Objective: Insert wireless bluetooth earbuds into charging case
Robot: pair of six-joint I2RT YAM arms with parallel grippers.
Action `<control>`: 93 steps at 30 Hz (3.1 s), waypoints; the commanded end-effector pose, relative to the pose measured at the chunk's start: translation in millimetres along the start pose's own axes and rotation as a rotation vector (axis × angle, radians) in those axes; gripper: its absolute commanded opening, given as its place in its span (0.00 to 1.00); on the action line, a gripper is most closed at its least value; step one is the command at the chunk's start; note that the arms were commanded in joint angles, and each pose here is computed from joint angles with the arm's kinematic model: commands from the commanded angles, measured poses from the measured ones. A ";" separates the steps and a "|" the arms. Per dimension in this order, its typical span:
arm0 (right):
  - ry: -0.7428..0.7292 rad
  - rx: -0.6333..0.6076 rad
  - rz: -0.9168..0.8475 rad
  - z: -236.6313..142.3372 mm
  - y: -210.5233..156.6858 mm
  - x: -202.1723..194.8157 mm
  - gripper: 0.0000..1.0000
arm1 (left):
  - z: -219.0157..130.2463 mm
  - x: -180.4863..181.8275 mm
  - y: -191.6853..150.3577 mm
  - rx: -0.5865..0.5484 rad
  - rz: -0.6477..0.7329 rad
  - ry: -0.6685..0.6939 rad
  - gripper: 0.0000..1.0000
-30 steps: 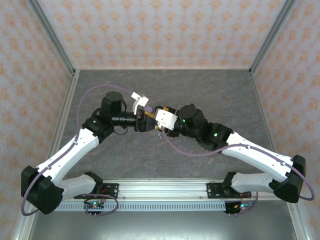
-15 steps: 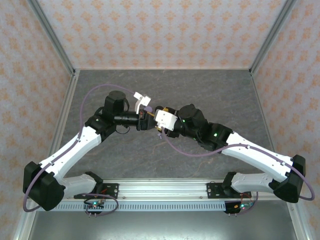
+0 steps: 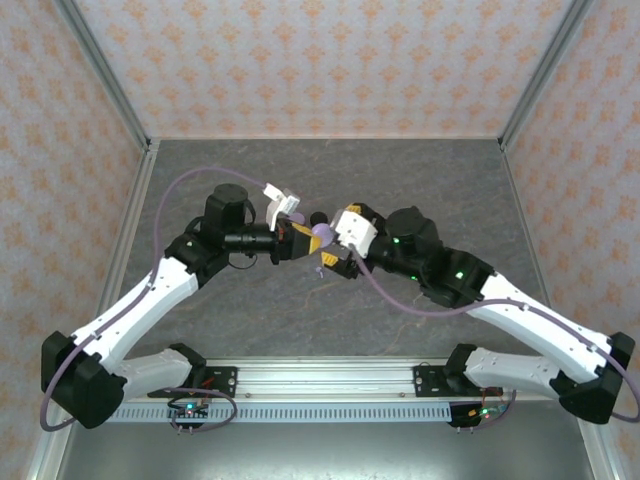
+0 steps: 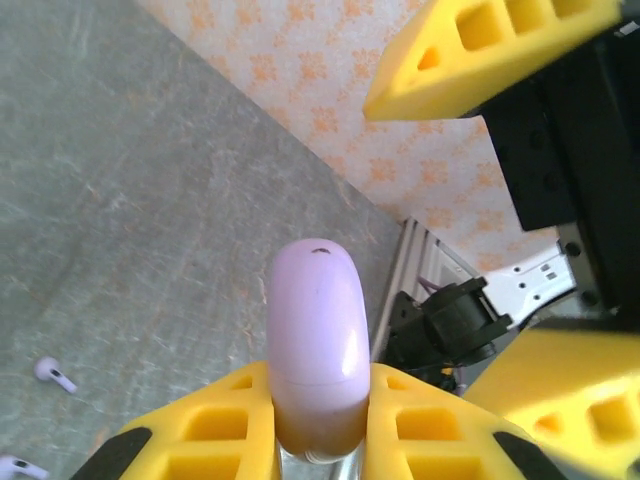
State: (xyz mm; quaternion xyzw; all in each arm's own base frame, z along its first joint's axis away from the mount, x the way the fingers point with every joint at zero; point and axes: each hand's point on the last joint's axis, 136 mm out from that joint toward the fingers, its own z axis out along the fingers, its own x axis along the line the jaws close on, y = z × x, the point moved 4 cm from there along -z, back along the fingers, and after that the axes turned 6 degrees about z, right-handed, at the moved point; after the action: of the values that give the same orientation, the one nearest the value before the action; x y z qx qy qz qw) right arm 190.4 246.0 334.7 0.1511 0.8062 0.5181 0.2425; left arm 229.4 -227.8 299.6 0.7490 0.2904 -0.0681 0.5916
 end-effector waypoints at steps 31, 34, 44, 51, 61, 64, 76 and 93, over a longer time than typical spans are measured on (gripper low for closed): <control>0.069 -0.084 0.580 23.3 -1.0 -34.1 0.82 | -12.4 -21.8 -4.5 -0.102 0.340 0.024 0.02; 0.073 -0.075 0.583 26.2 0.0 -35.0 0.82 | -10.9 -20.3 -7.4 -0.094 0.344 0.028 0.02; 0.092 -0.109 0.602 11.7 10.2 -34.1 0.82 | -11.9 -15.0 -12.7 -0.082 0.353 0.070 0.00; -0.107 0.007 0.735 0.8 -10.5 -53.3 0.85 | -21.1 -13.6 -17.6 -0.111 0.375 0.130 0.00; -0.313 0.456 0.974 59.2 -104.0 -56.1 0.67 | -39.8 -29.5 -21.6 -0.179 0.406 0.125 0.00; -0.285 0.561 0.999 85.0 -122.6 -44.9 0.59 | -43.9 -37.3 -17.2 -0.211 0.418 0.098 0.00; -0.282 0.844 0.923 164.4 -172.3 -3.4 0.49 | -56.3 -62.5 -7.3 -0.293 0.464 0.007 0.00; -0.301 1.011 0.853 197.0 -210.8 17.9 0.39 | -55.1 -59.4 -9.2 -0.285 0.466 0.022 0.00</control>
State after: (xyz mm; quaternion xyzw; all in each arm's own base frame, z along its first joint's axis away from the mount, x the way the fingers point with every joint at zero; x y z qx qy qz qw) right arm 284.7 317.1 69.8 0.6236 0.7731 0.1154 0.0105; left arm 165.8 -194.5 329.4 0.7137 0.1402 0.1184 0.6760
